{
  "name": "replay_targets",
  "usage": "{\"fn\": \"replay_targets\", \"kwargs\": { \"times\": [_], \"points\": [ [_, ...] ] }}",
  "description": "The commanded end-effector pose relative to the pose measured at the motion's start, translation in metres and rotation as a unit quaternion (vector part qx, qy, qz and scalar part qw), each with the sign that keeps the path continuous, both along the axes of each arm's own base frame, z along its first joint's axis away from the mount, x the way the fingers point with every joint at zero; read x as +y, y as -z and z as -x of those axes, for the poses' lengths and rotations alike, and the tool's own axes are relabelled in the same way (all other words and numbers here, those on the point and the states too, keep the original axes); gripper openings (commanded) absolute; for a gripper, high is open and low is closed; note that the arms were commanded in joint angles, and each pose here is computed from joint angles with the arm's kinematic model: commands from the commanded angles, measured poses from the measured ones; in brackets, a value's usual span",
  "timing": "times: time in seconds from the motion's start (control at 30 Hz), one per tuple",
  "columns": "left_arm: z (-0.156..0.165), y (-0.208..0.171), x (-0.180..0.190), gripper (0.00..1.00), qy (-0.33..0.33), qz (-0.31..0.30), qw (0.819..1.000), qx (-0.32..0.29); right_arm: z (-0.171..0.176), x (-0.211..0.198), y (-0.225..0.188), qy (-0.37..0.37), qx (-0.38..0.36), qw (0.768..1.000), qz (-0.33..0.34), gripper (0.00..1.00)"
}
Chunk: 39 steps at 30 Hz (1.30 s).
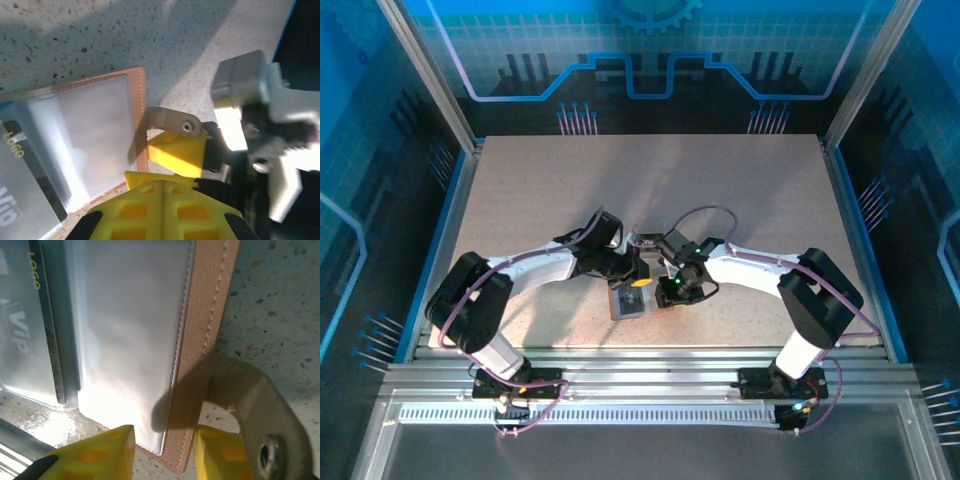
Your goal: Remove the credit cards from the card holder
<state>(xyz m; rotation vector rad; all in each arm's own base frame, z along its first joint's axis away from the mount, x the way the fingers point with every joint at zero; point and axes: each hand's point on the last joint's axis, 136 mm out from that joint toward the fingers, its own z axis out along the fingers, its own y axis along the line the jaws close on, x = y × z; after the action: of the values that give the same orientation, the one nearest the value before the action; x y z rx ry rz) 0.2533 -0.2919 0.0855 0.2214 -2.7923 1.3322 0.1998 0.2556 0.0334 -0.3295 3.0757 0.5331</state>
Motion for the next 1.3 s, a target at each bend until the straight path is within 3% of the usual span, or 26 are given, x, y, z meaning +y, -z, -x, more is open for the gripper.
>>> {"fn": "replay_targets", "kwargs": {
  "times": [0.0,0.2,0.47,0.7,1.0,1.27],
  "points": [
    [0.001,0.015,-0.001,0.00,0.010,-0.038,0.999,0.010,0.003,0.001,-0.013,0.004,-0.009,1.000,-0.012,0.36],
    [-0.002,0.037,0.001,0.00,0.014,-0.063,0.998,0.021,0.003,-0.001,-0.023,0.003,-0.012,1.000,-0.014,0.37],
    [-0.003,0.043,-0.002,0.00,0.019,-0.060,0.998,0.029,-0.007,0.013,-0.063,0.017,-0.038,0.996,-0.077,0.37],
    [-0.005,0.031,-0.001,0.00,0.016,-0.058,0.998,0.013,-0.012,0.051,-0.053,0.047,0.003,0.978,-0.202,0.19],
    [-0.003,0.003,0.018,0.00,-0.003,-0.064,0.998,-0.017,-0.012,0.046,-0.020,0.047,0.024,0.985,-0.165,0.17],
    [0.015,0.015,0.034,0.00,-0.009,-0.078,0.997,-0.003,-0.017,0.054,-0.016,0.037,0.032,0.985,-0.165,0.19]
  ]
}}
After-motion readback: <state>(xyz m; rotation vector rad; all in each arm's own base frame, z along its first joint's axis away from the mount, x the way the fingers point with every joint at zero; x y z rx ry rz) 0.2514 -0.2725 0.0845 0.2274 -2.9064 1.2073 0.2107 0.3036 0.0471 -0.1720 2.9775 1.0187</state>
